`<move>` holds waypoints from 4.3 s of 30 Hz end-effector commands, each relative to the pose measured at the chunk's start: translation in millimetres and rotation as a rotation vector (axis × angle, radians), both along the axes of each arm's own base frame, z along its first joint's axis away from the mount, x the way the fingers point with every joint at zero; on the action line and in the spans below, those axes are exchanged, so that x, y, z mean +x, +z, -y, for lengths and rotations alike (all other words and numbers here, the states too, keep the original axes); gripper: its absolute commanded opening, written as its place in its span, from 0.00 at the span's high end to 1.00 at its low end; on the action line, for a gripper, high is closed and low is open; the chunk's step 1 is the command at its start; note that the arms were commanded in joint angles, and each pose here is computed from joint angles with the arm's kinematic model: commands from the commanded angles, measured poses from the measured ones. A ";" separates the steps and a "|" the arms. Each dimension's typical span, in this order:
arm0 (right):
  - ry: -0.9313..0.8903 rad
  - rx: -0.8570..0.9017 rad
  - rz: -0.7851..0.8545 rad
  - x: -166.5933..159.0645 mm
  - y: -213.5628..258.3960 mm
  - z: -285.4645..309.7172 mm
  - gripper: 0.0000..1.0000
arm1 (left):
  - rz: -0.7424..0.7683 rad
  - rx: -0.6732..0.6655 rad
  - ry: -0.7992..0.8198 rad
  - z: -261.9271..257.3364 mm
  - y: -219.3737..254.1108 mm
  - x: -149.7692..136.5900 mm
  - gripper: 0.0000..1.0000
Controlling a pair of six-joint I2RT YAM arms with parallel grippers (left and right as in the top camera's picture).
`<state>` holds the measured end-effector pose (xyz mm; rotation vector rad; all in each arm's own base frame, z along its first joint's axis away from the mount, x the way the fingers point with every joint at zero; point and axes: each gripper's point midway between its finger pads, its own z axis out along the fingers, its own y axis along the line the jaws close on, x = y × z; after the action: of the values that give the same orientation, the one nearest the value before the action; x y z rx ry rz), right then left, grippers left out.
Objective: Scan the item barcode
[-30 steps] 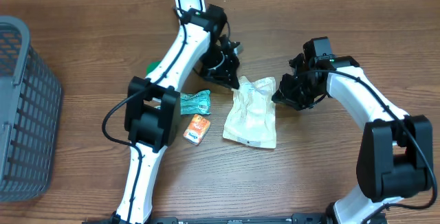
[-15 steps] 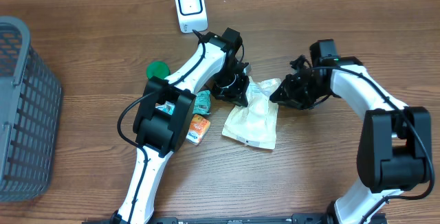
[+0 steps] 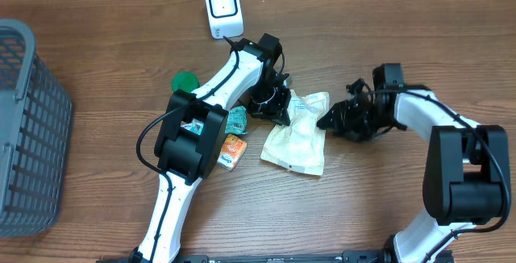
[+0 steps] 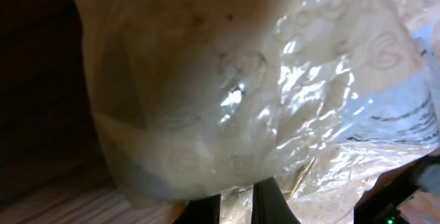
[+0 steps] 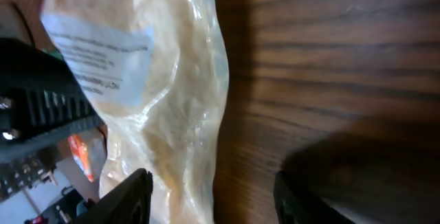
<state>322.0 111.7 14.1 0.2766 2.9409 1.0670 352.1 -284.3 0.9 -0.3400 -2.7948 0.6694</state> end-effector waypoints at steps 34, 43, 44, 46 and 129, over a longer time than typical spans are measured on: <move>-0.079 -0.035 0.137 19.7 67.7 -22.6 0.96 | 0.067 -0.010 0.013 -27.2 46.4 38.4 0.21; -0.146 -0.719 0.201 -6.1 125.7 51.8 0.96 | 0.144 0.002 0.078 -55.2 65.7 71.6 0.00; -0.172 -0.821 0.191 -11.2 128.6 61.2 0.96 | 0.146 0.008 0.076 -57.0 64.5 71.9 0.01; -0.183 -0.966 0.184 -21.1 133.9 69.0 0.96 | 0.152 0.028 0.075 -60.4 62.6 72.9 0.01; -0.103 -0.189 -0.143 -41.4 -2.1 56.8 0.40 | 0.023 0.016 -0.085 45.3 -10.0 -30.1 0.96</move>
<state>281.9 54.4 15.3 0.5108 3.0801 0.7646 327.6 -334.9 1.0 -0.5502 -2.7987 0.6558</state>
